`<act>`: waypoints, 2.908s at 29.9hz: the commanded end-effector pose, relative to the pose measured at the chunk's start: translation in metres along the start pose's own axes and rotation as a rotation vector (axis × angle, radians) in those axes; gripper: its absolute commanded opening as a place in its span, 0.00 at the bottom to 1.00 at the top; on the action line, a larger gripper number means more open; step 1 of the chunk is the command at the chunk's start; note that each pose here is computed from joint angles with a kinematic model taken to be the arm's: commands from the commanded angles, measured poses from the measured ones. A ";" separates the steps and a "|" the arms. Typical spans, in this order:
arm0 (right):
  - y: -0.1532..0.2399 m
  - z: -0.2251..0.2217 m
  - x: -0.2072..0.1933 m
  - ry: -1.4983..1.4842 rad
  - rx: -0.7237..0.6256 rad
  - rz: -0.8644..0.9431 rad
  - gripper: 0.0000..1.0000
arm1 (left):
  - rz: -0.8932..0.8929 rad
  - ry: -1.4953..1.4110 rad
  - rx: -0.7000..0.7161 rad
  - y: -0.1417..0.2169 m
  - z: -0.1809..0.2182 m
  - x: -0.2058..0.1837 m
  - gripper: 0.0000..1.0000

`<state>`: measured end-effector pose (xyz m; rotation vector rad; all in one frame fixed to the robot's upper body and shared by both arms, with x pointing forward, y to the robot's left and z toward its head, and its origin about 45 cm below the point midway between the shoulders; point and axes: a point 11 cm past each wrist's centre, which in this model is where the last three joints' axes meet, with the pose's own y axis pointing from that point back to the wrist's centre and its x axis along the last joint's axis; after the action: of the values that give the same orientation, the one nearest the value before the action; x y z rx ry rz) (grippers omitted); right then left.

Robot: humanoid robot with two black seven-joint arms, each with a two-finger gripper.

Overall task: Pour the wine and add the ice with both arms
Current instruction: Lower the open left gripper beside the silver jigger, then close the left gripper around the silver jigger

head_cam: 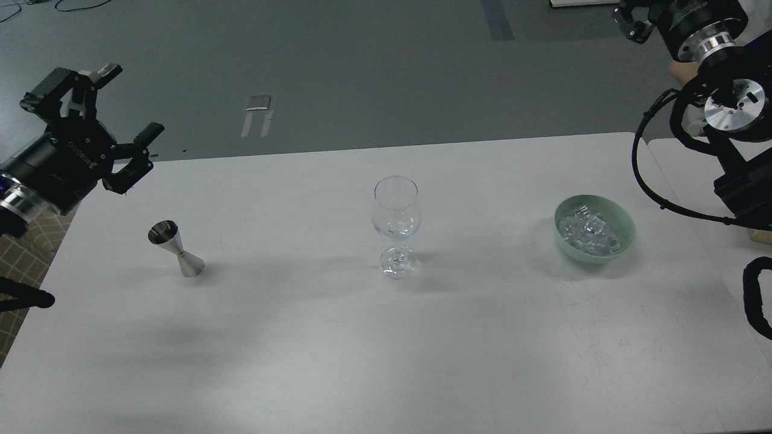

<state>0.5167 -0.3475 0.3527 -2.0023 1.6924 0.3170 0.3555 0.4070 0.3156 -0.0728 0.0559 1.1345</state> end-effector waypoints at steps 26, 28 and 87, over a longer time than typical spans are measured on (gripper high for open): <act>0.007 -0.014 0.018 0.035 0.010 0.029 1.00 | -0.356 -0.724 0.187 0.038 -0.011 -0.064 0.88; 0.007 -0.013 0.018 0.034 0.007 0.028 1.00 | -0.395 -0.790 0.222 0.042 -0.021 -0.067 0.88; 0.007 -0.015 0.018 0.037 0.009 0.029 1.00 | -0.127 -1.180 0.563 0.079 -0.207 -0.007 0.71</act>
<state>0.5116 -0.3721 0.3552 -1.9890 1.7450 0.2838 0.2797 0.4153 0.1145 1.0650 -0.6806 0.8422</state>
